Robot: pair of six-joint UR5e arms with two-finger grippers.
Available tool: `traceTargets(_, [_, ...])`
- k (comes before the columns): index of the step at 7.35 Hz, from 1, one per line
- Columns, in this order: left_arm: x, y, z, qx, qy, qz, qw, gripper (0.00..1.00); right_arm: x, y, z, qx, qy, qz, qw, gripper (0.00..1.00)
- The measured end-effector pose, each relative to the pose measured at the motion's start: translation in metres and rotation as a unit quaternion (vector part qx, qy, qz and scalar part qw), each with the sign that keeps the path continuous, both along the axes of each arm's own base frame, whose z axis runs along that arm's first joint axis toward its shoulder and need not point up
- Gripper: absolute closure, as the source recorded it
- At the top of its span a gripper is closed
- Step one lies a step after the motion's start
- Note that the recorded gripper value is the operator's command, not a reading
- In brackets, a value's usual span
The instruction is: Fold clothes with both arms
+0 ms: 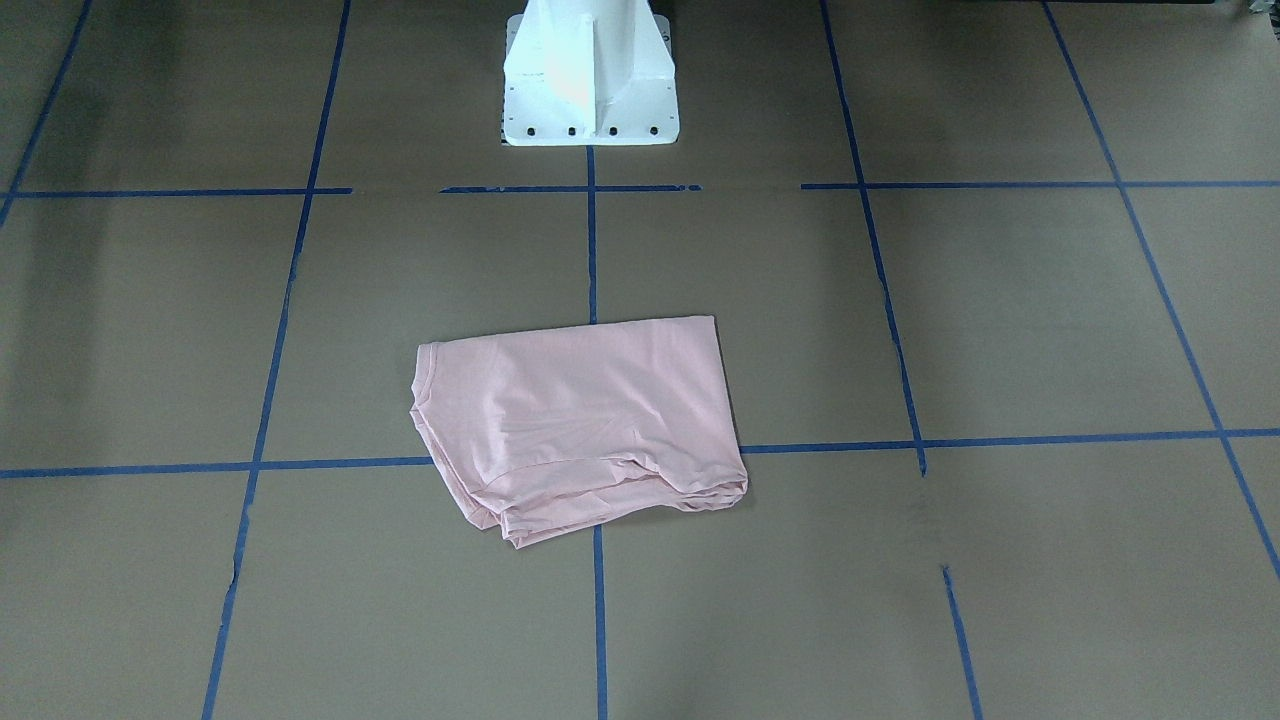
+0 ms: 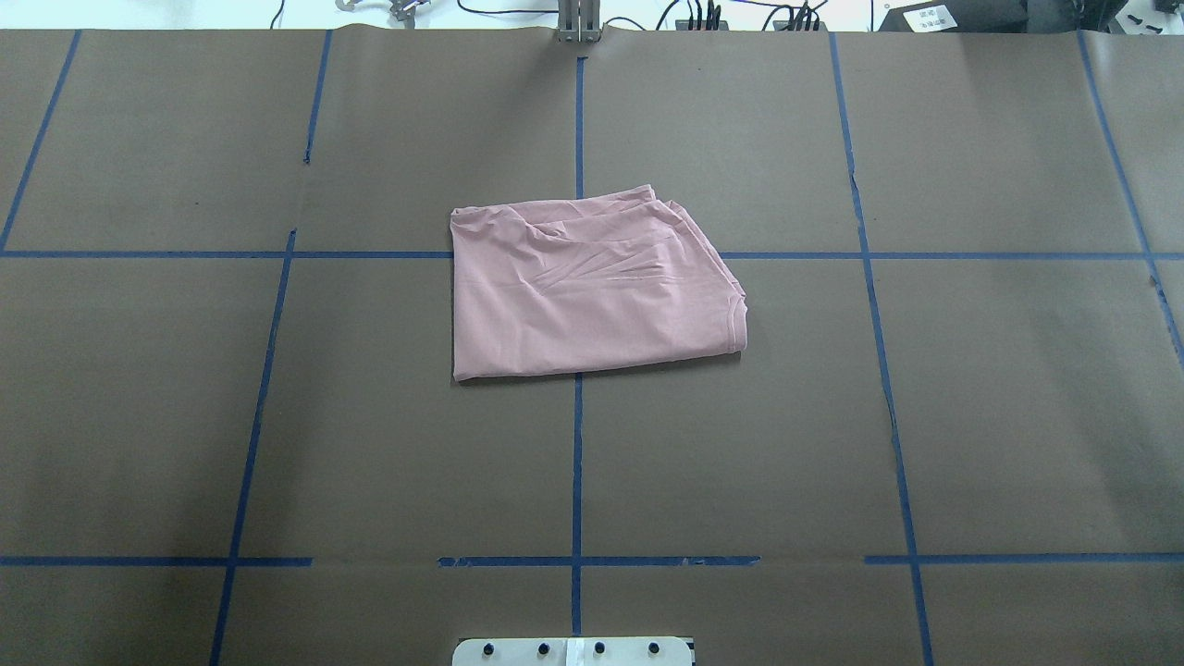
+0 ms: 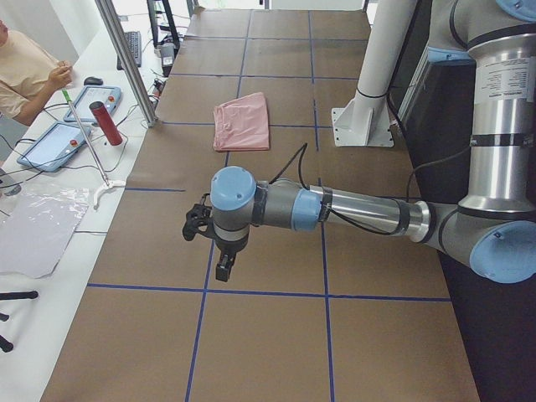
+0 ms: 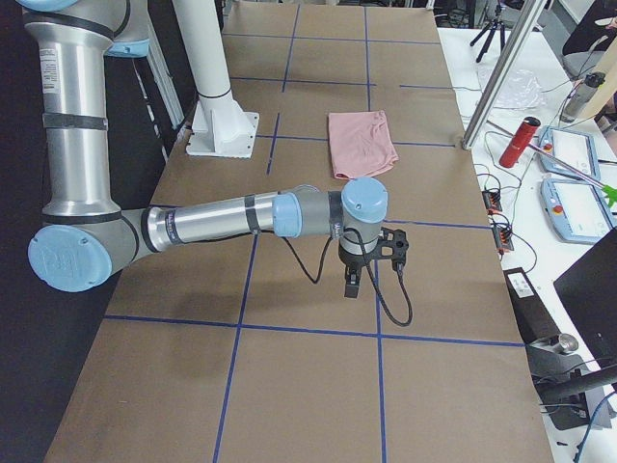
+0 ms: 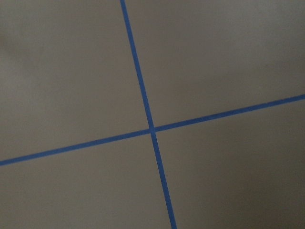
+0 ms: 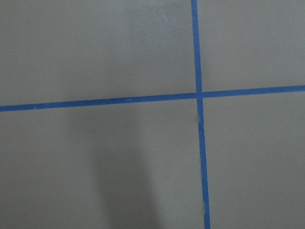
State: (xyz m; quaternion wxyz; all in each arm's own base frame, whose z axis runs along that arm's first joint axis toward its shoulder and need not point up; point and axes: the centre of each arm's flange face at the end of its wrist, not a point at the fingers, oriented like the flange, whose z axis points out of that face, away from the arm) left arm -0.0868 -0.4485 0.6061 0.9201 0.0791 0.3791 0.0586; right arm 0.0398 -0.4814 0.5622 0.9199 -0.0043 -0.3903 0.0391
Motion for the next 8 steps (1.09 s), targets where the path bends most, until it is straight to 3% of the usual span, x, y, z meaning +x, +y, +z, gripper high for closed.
traceTargets(2, [0.005,0.014,0.022,-0.023,0.003,-0.006,0.9997,0.0,-0.001,0.007,0.01,-0.009,0.003,-0.004,1.0,0.0])
traceTargets(4, [0.02,0.006,0.018,-0.02,0.007,-0.01,0.9997,0.0,-0.001,0.007,0.03,-0.017,0.004,-0.014,0.9997,0.0])
traceTargets(6, [0.025,-0.011,0.01,-0.01,0.009,-0.009,0.9999,0.0,-0.002,0.004,0.061,-0.001,-0.001,-0.061,0.9981,0.0])
traceTargets(8, [0.024,-0.004,-0.007,-0.003,0.009,-0.01,0.9999,0.0,-0.002,0.006,0.074,0.002,-0.005,-0.077,0.997,0.0])
